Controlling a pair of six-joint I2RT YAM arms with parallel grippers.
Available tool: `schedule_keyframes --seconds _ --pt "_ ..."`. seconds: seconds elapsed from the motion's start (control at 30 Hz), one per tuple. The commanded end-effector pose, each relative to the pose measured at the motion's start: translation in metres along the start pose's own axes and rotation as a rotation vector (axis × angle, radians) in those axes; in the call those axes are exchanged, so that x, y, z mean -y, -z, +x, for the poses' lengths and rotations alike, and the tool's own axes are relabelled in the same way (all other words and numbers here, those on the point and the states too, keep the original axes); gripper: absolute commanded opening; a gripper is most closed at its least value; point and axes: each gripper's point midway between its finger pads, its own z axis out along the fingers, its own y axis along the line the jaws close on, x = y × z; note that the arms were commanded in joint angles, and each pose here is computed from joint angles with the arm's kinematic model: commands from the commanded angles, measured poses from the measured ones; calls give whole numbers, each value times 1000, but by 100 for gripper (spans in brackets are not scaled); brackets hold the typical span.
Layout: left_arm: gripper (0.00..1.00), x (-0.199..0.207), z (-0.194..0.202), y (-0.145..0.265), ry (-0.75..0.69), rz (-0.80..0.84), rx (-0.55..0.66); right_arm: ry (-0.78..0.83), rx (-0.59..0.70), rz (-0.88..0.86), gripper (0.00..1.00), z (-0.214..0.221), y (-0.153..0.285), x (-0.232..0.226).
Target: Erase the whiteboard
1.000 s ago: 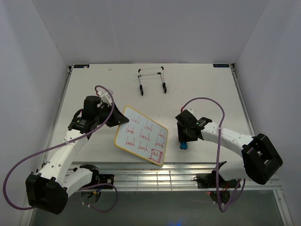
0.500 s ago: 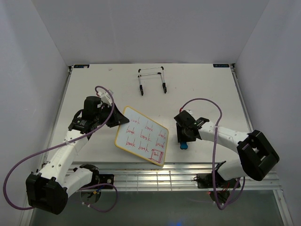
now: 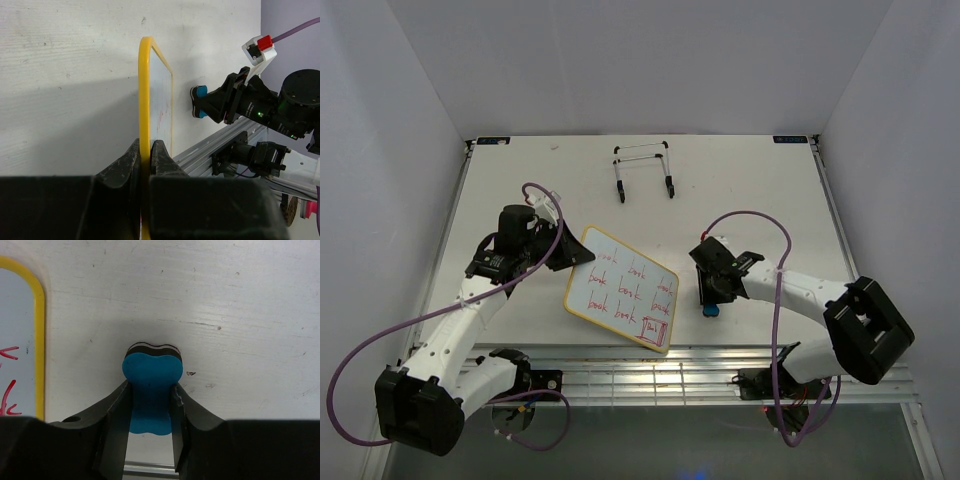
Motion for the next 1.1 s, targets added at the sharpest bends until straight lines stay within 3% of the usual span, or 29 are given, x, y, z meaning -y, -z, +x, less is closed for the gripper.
schedule_keyframes --seconds 0.0,0.1,0.33,0.43,0.67,0.83,1.07 --pt "0 -39 16 -2 -84 -147 -29 -5 65 -39 32 -15 15 -10" --pt "0 -40 20 -4 -74 -142 -39 3 153 -149 31 -36 38 -30" --pt "0 -37 24 -4 -74 -112 -40 81 402 -620 32 -91 118 -116" --pt "0 -35 25 -3 -78 -102 -36 121 465 -717 30 -108 138 -147" --pt "0 -28 24 2 -101 -59 4 248 460 -707 29 -137 143 -220" --pt "0 -22 23 5 -120 -28 15 237 480 -670 29 -157 147 -249" --pt "0 -19 21 7 -129 -18 39 187 406 -644 28 -131 129 -266"
